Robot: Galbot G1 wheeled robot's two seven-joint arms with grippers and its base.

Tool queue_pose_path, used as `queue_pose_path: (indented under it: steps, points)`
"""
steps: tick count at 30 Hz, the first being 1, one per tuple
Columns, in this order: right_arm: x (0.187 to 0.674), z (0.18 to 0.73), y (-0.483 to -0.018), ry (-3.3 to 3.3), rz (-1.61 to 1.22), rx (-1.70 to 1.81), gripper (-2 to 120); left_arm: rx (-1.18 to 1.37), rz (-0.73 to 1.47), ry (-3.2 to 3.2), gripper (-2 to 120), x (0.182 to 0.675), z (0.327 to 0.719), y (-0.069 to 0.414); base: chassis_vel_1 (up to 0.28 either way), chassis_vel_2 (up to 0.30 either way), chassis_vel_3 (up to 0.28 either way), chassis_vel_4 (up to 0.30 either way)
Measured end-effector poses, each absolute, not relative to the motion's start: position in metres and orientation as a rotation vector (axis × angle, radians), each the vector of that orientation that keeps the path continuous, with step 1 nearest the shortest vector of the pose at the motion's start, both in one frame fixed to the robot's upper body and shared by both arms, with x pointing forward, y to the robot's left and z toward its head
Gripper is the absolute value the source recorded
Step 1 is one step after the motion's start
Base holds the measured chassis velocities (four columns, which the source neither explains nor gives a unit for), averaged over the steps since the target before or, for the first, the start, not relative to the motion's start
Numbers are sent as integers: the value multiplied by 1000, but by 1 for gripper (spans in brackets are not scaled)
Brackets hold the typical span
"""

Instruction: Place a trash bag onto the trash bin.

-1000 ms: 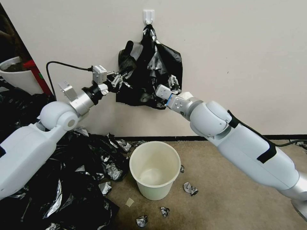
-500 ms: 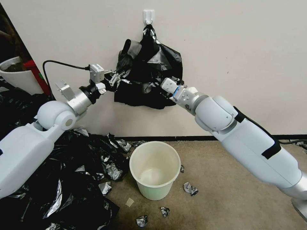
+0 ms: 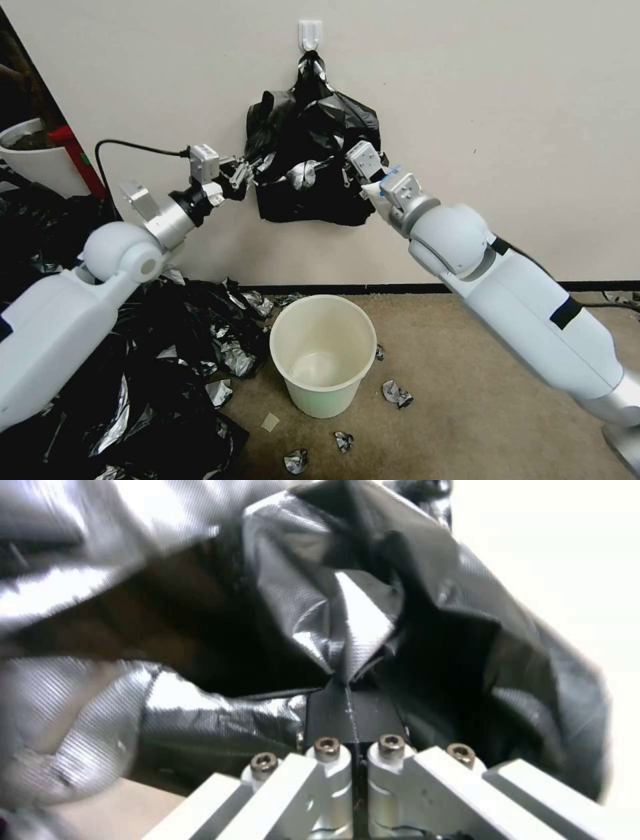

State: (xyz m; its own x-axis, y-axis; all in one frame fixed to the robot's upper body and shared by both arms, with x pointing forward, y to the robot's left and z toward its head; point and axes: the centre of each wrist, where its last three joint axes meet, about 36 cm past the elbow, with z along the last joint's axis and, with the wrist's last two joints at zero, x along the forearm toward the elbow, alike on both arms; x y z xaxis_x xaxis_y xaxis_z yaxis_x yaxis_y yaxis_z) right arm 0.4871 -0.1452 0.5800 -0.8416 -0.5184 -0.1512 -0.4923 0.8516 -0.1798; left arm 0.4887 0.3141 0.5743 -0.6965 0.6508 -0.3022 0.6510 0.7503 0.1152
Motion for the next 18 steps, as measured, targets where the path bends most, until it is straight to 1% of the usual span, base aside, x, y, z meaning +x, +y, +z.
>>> queue_pose_path:
  steps: [1, 2, 4, 5, 7, 8, 9, 12, 13, 15, 16, 18]
  points:
    - [478, 574, -144, 2846, -54, -797, 0, 981, -16, 2619, 0, 483, 574, 313, 0, 0, 0, 0]
    - [478, 574, -144, 2846, -54, -797, 0, 981, -16, 2619, 0, 483, 574, 313, 0, 0, 0, 0]
    - [441, 562, -141, 2851, 333, -858, 0, 920, -49, 2604, 0, 466, 572, 314, 0, 0, 0, 0]
    - [441, 562, -141, 2851, 333, -858, 0, 920, -49, 2604, 0, 466, 572, 314, 0, 0, 0, 0]
    - [408, 553, -143, 2830, 546, -898, 0, 886, -95, 2611, 0, 444, 561, 314, 0, 0, 0, 0]
    - [395, 549, -144, 2820, 609, -910, 0, 874, -120, 2627, 0, 433, 552, 314, 0, 0, 0, 0]
    - [395, 549, -144, 2820, 609, -910, 0, 874, -120, 2627, 0, 433, 552, 314, 0, 0, 0, 0]
    - [358, 533, -149, 2824, 740, -900, 0, 836, -193, 2659, 0, 399, 533, 311, 0, 0, 0, 0]
    - [358, 533, -149, 2824, 740, -900, 0, 836, -193, 2659, 0, 399, 533, 311, 0, 0, 0, 0]
    - [337, 525, -149, 2831, 810, -879, 0, 803, -240, 2664, 0, 375, 524, 307, 0, 0, 0, 0]
    - [337, 525, -149, 2831, 810, -879, 0, 803, -240, 2664, 0, 375, 524, 307, 0, 0, 0, 0]
    - [321, 521, -149, 2829, 863, -860, 0, 778, -280, 2671, 0, 354, 517, 301, 0, 0, 0, 0]
